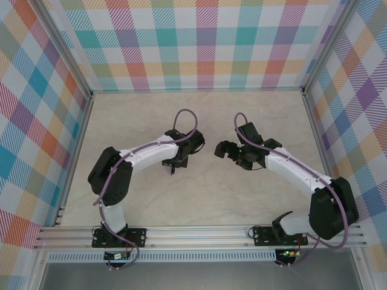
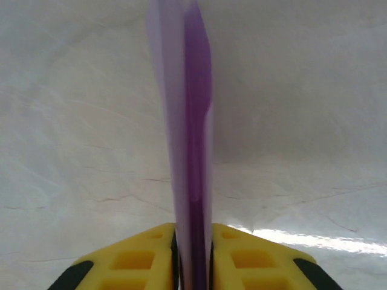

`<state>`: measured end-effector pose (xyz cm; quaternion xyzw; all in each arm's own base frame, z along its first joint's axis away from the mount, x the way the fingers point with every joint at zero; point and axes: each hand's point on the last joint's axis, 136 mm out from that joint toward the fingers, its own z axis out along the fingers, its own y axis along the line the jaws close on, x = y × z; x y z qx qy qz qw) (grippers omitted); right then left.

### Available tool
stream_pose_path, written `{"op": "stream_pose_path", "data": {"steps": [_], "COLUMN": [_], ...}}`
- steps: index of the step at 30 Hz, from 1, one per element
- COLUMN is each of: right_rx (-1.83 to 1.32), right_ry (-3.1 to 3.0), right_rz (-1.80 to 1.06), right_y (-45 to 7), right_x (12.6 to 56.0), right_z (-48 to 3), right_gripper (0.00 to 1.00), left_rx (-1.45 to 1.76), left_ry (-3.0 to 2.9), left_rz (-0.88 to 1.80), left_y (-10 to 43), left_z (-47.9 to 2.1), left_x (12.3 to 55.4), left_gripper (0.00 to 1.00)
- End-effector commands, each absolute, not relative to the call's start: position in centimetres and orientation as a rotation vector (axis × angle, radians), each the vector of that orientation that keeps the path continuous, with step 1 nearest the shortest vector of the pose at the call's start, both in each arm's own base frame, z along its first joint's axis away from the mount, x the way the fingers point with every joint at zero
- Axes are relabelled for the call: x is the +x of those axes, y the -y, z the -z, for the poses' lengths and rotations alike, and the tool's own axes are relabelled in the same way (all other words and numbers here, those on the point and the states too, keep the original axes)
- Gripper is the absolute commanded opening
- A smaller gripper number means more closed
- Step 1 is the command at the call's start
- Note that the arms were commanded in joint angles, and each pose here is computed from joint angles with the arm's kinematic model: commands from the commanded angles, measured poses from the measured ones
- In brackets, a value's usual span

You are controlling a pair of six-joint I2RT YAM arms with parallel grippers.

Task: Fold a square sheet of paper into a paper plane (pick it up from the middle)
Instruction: Turn over the paper at the center of the table, then fold the wing for the fifth time at the center of the table.

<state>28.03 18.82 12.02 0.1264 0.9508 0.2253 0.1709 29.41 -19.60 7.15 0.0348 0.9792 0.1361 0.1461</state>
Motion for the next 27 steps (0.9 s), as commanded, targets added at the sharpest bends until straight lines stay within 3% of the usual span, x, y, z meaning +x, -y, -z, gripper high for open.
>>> {"op": "stream_pose_path", "data": {"steps": [1, 7, 14, 20, 27], "right_rx": [0.436, 0.375, 0.186, -0.004, -0.116], "right_ry": [-2.676, -2.676, -2.713, -2.779, -2.868], "right_rz": [-0.588, -0.687, -0.799, -0.845, -0.861], "right_y": [-17.4, -18.6, -24.8, -32.8, -39.0], "right_x": [27.7, 27.3, 27.1, 26.3, 25.7], "right_z": [-11.9, -11.7, -11.7, -10.6, -7.5], "right_gripper": [1.0, 0.95, 0.76, 0.58, 0.53], "left_rx": [0.103, 0.054, -0.237, -0.469, -0.602], "left_ry": [-2.91, -2.902, -2.766, -2.707, -2.66], "left_rz": [-0.081, 0.471, 0.572, 0.508, 0.566], "left_y": [24.2, 28.3, 22.0, 15.2, 11.9], "left_z": [-6.3, -9.5, -12.7, -12.1, -11.4], "left_x": [28.9, 30.0, 32.3, 31.7, 30.5], "left_gripper": [0.34, 0.69, 0.91, 0.98, 1.0]}}
